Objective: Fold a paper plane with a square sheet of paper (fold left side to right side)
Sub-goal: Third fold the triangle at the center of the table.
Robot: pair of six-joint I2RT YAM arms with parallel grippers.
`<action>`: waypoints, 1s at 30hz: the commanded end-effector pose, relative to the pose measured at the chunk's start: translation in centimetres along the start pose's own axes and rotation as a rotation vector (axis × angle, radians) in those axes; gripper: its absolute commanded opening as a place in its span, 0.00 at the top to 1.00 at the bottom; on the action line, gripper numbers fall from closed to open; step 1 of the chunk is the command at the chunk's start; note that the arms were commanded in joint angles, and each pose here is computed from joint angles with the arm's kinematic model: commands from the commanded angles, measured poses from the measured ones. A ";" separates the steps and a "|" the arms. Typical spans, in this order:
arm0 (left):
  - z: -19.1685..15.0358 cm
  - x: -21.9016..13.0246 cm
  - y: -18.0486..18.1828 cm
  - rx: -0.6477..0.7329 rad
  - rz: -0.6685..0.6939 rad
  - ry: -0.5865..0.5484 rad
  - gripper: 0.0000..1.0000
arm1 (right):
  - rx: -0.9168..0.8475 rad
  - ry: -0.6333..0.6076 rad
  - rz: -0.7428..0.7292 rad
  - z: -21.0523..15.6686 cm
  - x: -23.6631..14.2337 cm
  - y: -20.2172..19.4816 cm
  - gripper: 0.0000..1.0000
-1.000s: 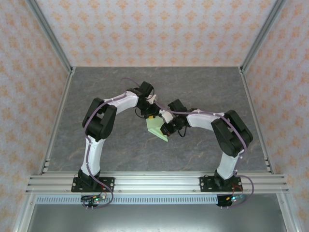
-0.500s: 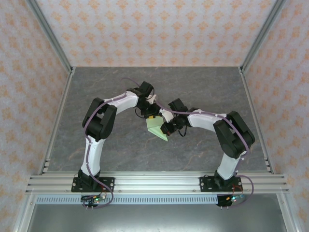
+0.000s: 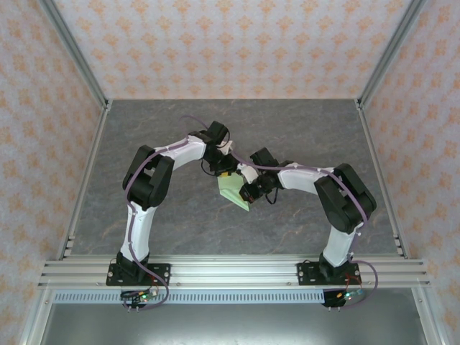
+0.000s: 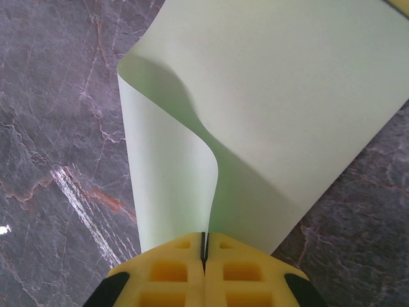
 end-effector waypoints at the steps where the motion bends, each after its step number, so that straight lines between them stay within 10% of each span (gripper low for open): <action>1: -1.9 1.5 1.8 -0.023 0.077 0.079 0.50 | 0.026 0.029 -0.011 -1.0 0.4 -0.3 0.97; 30: 1.3 -2.4 -2.1 0.009 -0.025 0.009 0.45 | 0.033 0.129 -0.027 -2.7 1.8 -0.6 0.96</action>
Point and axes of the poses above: each hand's point on the last joint's axis, 136 mm out from that joint toward the fingers, its own x axis out along the fingers, its own y axis along the line the jaws close on, z = x × y, the point moved 2 cm from there along -x, back along the fingers, and after that the axes turned 4 degrees about -x, right-handed, at the moved point
